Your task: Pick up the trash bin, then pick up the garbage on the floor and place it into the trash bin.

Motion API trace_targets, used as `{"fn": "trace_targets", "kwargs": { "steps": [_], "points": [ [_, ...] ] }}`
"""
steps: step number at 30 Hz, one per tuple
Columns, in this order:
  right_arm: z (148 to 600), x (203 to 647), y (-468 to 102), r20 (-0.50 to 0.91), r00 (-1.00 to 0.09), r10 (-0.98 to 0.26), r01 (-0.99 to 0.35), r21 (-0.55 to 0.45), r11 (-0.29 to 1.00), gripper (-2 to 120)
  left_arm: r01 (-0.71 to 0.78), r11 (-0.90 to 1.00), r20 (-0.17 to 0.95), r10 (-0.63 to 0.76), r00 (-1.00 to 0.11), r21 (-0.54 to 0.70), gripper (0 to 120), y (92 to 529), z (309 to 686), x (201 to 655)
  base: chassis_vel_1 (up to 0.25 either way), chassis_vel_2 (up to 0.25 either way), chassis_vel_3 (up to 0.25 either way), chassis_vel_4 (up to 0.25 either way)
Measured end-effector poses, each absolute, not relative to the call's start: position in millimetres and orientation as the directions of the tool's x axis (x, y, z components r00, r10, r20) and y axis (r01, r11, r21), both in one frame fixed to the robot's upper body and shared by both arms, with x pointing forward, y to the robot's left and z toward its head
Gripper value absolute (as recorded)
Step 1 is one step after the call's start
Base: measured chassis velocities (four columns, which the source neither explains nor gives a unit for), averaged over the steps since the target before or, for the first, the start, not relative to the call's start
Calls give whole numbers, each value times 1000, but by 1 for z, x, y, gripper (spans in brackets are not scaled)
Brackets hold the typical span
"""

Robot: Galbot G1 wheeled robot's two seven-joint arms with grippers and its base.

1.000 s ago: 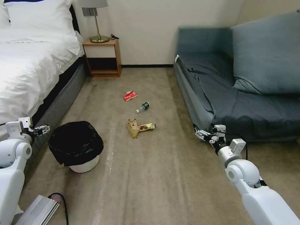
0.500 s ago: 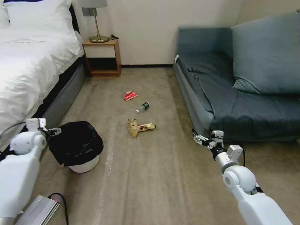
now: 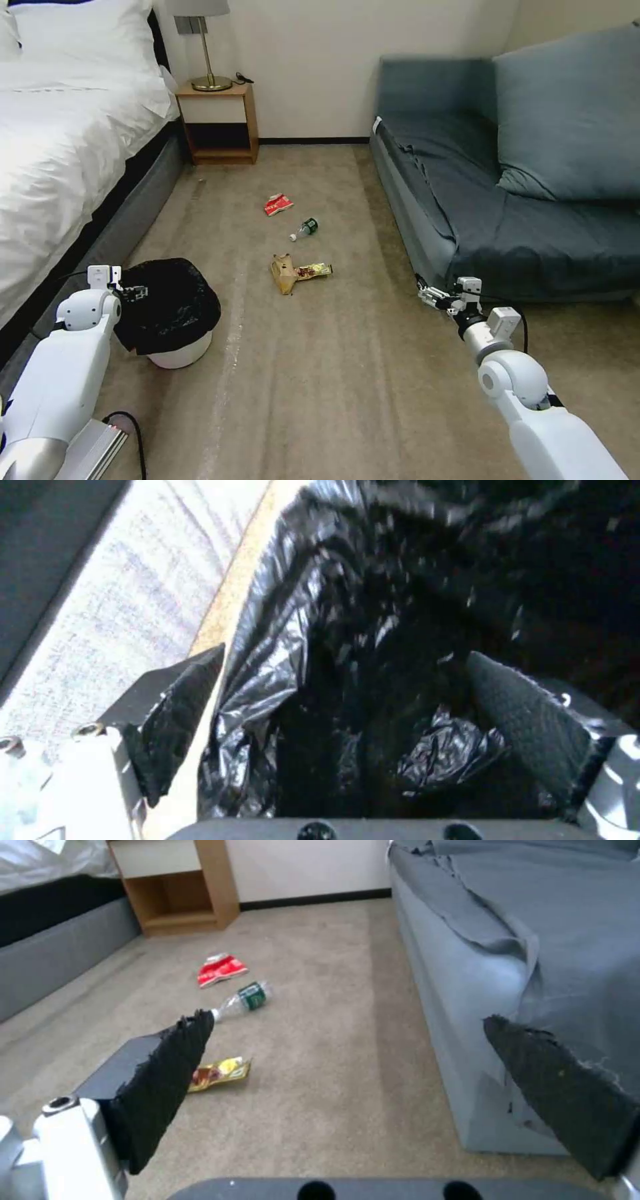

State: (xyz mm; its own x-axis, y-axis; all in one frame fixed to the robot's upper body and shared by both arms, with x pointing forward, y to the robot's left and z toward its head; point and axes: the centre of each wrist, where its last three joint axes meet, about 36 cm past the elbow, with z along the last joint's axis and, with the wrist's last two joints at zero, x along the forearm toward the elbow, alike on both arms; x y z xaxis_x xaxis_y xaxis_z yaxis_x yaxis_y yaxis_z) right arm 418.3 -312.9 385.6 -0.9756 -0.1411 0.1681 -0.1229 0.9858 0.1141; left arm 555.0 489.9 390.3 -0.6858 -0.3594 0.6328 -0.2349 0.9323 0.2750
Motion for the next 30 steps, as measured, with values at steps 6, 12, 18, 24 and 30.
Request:
{"fn": "trace_targets", "kwargs": {
  "steps": [6, 12, 18, 24, 30],
  "points": [
    [389, 415, -309, 163, -975, -154, -135, 124, 983, 100, -197, 924, 639, -369, -675, 327, 70, 496, 381, 558, 0, 0, 0, 0],
    [389, 410, -310, 164, -974, -154, -134, 125, 983, 100, -202, 923, 623, -371, -688, 327, 47, 495, 380, 557, 0, 0, 0, 0],
    [392, 408, -306, 154, -976, -157, -136, 138, 981, 100, -202, 925, 604, -365, -709, 322, 28, 496, 382, 551, 0, 0, 0, 0],
    [404, 412, -306, 124, -982, -143, -124, 150, 981, 100, -204, 925, 599, -365, -713, 320, 16, 500, 381, 542, 0, 0, 0, 0],
    [404, 405, -308, 132, -981, -142, -122, 154, 981, 100, -238, 922, 577, -377, -724, 304, 16, 501, 379, 536, 0, 0, 0, 0]
  ]
}}
